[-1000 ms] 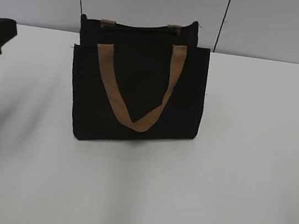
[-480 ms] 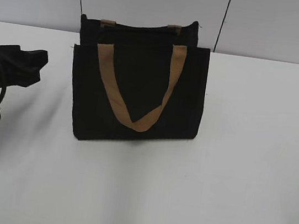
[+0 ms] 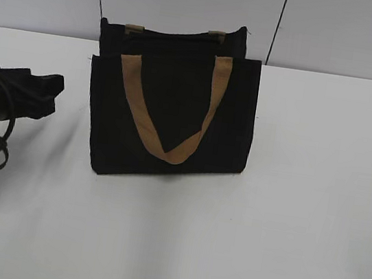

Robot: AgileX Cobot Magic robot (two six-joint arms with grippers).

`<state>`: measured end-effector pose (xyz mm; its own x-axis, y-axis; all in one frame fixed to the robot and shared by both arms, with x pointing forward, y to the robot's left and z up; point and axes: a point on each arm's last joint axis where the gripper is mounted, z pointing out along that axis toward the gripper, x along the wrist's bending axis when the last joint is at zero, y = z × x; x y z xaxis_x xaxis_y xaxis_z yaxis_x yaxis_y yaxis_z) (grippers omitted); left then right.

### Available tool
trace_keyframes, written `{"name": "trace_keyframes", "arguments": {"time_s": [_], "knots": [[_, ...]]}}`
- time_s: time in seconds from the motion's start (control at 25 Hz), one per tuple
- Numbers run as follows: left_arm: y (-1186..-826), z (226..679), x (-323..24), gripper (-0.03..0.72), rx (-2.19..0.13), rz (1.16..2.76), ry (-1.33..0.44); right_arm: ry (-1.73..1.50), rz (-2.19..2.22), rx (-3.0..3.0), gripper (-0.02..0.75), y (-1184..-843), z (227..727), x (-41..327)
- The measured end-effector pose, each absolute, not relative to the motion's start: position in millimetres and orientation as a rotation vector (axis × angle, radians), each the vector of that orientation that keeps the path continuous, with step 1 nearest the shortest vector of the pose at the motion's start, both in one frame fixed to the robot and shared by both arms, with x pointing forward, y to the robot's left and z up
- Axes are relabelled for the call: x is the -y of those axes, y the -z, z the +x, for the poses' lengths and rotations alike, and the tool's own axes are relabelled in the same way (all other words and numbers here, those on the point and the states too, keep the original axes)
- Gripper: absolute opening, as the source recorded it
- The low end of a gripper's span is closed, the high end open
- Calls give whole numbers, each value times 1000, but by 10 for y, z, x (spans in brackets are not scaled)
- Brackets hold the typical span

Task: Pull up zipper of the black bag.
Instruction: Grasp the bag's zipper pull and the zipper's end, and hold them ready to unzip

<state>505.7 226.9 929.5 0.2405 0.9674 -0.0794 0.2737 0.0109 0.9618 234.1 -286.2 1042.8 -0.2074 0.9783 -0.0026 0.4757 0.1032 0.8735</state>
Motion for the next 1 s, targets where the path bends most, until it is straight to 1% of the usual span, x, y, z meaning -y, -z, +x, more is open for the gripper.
{"name": "trace_keyframes", "arguments": {"time_s": [0.16,0.36,0.64,1.0], "knots": [[-9175,5066,-2223,468,-1190,1535,-817,-1033,1425,-1762,465,-10428,2341,2862],[-9056,5076,-2186,468,-1155,1566,-795,-1033,1425,-1762,465,-10428,2341,2862],[-8997,5163,-2213,468,-1130,1582,-794,-1033,1425,-1762,465,-10428,2341,2862],[-8901,5341,-2034,468,-890,1713,-709,-1033,1425,-1762,465,-10428,2341,2862]]}}
